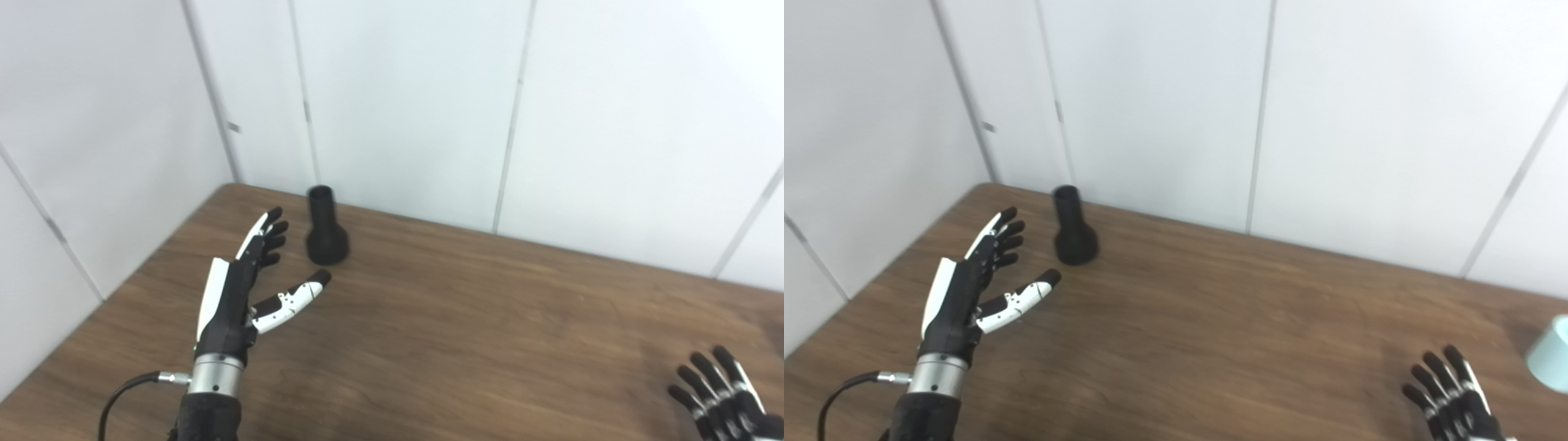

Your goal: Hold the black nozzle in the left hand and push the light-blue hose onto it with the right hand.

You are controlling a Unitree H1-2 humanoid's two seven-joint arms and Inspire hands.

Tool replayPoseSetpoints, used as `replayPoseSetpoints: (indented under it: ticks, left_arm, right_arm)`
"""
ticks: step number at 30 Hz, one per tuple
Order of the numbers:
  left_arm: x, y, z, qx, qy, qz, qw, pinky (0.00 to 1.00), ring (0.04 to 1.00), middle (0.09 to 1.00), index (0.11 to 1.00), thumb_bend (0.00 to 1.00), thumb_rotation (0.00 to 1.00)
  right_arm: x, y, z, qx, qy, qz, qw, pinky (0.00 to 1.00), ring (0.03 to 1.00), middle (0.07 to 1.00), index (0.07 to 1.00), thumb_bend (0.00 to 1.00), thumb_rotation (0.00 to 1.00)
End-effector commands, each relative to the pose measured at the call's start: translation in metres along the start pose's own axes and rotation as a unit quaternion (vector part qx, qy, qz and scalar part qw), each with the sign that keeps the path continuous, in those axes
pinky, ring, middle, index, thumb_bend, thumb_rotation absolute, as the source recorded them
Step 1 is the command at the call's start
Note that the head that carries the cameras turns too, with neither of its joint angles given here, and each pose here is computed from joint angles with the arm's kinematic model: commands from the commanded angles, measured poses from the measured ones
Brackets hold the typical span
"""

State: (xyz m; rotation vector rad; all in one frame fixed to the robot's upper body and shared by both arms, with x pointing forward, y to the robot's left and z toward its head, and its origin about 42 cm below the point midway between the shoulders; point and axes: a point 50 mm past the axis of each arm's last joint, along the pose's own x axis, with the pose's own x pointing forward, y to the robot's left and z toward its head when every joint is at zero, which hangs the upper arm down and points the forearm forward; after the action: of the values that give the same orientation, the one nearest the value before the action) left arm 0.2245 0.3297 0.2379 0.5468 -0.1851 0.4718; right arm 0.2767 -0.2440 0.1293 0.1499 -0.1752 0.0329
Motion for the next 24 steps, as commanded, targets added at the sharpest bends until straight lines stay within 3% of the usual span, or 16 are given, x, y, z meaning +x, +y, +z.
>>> replayPoseSetpoints:
  ticks: [1,12,18,22,24]
  left_arm:
    - [0.014,0.011,0.013,0.023,-0.039,0.03,0.999,0.89,0.871,0.877,0.862,0.7,0.31]
    - [0.051,0.017,-0.009,0.134,0.016,0.034,0.99,0.8,0.899,0.894,0.865,0.77,0.3]
    - [0.083,0.011,-0.032,0.218,0.015,0.002,0.976,0.85,0.902,0.906,0.883,0.8,0.34]
    - [0.11,0.003,-0.041,0.223,0.026,-0.04,0.974,0.86,0.909,0.916,0.9,0.82,0.37]
    - [0.119,-0.002,-0.041,0.224,0.034,-0.055,0.973,0.82,0.876,0.917,0.906,0.83,0.38]
  right_arm:
    - [0.004,-0.001,-0.001,0.009,-0.02,0.011,1.0,0.83,0.899,0.926,0.96,0.54,1.0]
    - [0.014,-0.006,-0.012,0.012,-0.023,0.043,0.999,0.88,0.932,0.962,0.987,0.51,1.0]
    - [0.015,-0.006,-0.009,0.004,-0.025,0.049,0.998,0.86,0.926,0.952,0.981,0.51,1.0]
    - [0.015,-0.007,-0.008,-0.004,-0.025,0.05,0.998,0.84,0.919,0.946,0.974,0.51,1.0]
    - [0.015,-0.007,-0.006,-0.006,-0.026,0.05,0.998,0.84,0.917,0.944,0.97,0.51,1.0]
